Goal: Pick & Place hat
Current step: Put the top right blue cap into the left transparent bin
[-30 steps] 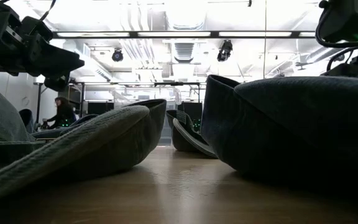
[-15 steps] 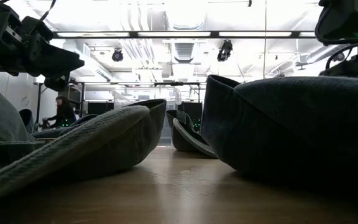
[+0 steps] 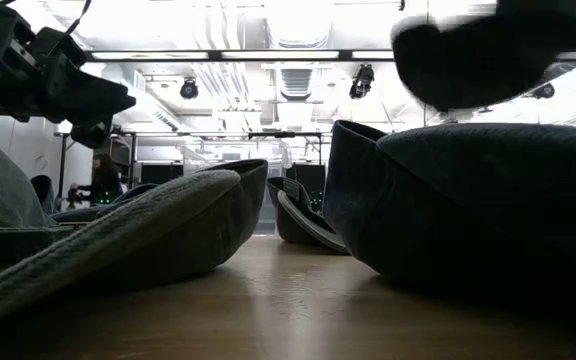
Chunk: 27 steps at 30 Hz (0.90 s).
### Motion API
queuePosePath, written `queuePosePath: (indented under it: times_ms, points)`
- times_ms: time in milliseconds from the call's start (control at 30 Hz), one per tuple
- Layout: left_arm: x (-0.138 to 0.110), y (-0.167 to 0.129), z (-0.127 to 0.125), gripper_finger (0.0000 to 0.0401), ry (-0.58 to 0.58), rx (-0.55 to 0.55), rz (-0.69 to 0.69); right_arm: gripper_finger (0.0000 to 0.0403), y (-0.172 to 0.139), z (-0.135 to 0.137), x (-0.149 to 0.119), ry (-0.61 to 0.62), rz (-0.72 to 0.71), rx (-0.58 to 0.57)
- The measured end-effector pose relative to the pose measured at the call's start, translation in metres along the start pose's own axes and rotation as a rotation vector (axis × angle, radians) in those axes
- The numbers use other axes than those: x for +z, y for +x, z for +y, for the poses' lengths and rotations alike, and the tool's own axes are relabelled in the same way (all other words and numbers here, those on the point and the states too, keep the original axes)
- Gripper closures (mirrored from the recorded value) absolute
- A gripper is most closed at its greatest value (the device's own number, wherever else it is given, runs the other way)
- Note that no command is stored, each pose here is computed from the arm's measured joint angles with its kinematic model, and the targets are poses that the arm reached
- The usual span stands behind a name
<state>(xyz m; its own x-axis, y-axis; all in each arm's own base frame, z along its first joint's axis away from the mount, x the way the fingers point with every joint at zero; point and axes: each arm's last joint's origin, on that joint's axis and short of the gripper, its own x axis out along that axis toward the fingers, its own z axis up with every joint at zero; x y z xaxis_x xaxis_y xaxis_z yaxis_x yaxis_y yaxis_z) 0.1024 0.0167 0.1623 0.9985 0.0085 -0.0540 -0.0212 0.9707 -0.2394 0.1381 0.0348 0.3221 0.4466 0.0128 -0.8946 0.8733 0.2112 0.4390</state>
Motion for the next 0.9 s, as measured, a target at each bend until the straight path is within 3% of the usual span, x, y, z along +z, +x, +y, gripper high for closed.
queuePosePath:
  times_ms: [133, 300, 600, 767, 900]
  points:
    - [0.002, 0.0, -0.001, 0.0316, -0.008, -0.01, -0.022, 0.0394, -0.037, 0.012, 0.008, -0.048, -0.166, 0.141]
    - [0.006, 0.0, -0.002, 0.0316, -0.001, -0.02, -0.064, 0.0394, -0.061, 0.023, 0.017, -0.112, -0.414, 0.2]
    - [0.014, -0.001, -0.003, 0.0316, -0.178, -0.046, -0.14, 0.0394, -0.064, 0.042, 0.021, -0.223, -0.591, 0.218]
    - [0.029, -0.005, -0.004, 0.0316, -0.231, -0.006, -0.325, 0.0394, -0.06, 0.057, 0.023, -0.31, -0.728, 0.271]
    - [0.043, -0.009, -0.007, 0.0316, -0.228, 0.012, -0.422, 0.0394, -0.061, 0.068, 0.029, -0.349, -0.881, 0.249]
